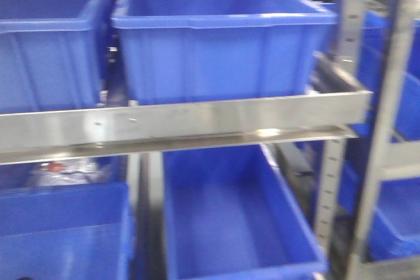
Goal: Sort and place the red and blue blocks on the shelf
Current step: 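Turn the base and approach the shelf of blue bins, then position the held cubes over two blue bins with both grippers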
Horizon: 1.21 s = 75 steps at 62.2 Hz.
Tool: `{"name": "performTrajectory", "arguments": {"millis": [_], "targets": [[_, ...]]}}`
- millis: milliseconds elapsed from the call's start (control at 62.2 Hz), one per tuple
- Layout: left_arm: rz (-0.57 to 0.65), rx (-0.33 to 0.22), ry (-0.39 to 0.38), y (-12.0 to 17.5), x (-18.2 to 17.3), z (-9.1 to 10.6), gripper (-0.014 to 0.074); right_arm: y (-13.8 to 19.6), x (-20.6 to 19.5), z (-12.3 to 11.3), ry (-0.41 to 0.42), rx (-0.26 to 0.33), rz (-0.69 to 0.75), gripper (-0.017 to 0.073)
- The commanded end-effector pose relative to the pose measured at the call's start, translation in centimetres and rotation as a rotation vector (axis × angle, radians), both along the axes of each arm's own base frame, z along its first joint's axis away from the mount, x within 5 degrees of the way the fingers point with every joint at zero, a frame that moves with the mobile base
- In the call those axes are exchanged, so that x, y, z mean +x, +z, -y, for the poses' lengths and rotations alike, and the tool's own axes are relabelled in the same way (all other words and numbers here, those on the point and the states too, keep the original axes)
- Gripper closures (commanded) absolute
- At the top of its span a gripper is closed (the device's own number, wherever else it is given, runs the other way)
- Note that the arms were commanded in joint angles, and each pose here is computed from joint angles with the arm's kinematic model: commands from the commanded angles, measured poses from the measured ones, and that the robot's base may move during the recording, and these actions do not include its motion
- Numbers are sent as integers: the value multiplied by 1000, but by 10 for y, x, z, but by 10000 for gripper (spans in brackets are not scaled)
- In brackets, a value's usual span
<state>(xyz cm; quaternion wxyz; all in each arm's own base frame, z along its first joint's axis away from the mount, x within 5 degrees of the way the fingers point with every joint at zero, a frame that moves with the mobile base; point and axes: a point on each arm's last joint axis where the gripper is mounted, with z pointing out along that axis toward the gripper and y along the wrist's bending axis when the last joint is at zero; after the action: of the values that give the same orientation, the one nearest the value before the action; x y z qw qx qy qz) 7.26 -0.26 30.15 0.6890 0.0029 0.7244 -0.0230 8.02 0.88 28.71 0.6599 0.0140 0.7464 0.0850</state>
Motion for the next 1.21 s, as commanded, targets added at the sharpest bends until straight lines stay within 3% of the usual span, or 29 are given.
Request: {"name": "performTrajectory", "arguments": {"millis": [0,1189], "targets": [[116,-20,-11,20,-1,1,461,16,1,0,-4,8,101,508],[116,-20,-11,20,-1,1,461,16,1,0,-4,8,101,508]]}}
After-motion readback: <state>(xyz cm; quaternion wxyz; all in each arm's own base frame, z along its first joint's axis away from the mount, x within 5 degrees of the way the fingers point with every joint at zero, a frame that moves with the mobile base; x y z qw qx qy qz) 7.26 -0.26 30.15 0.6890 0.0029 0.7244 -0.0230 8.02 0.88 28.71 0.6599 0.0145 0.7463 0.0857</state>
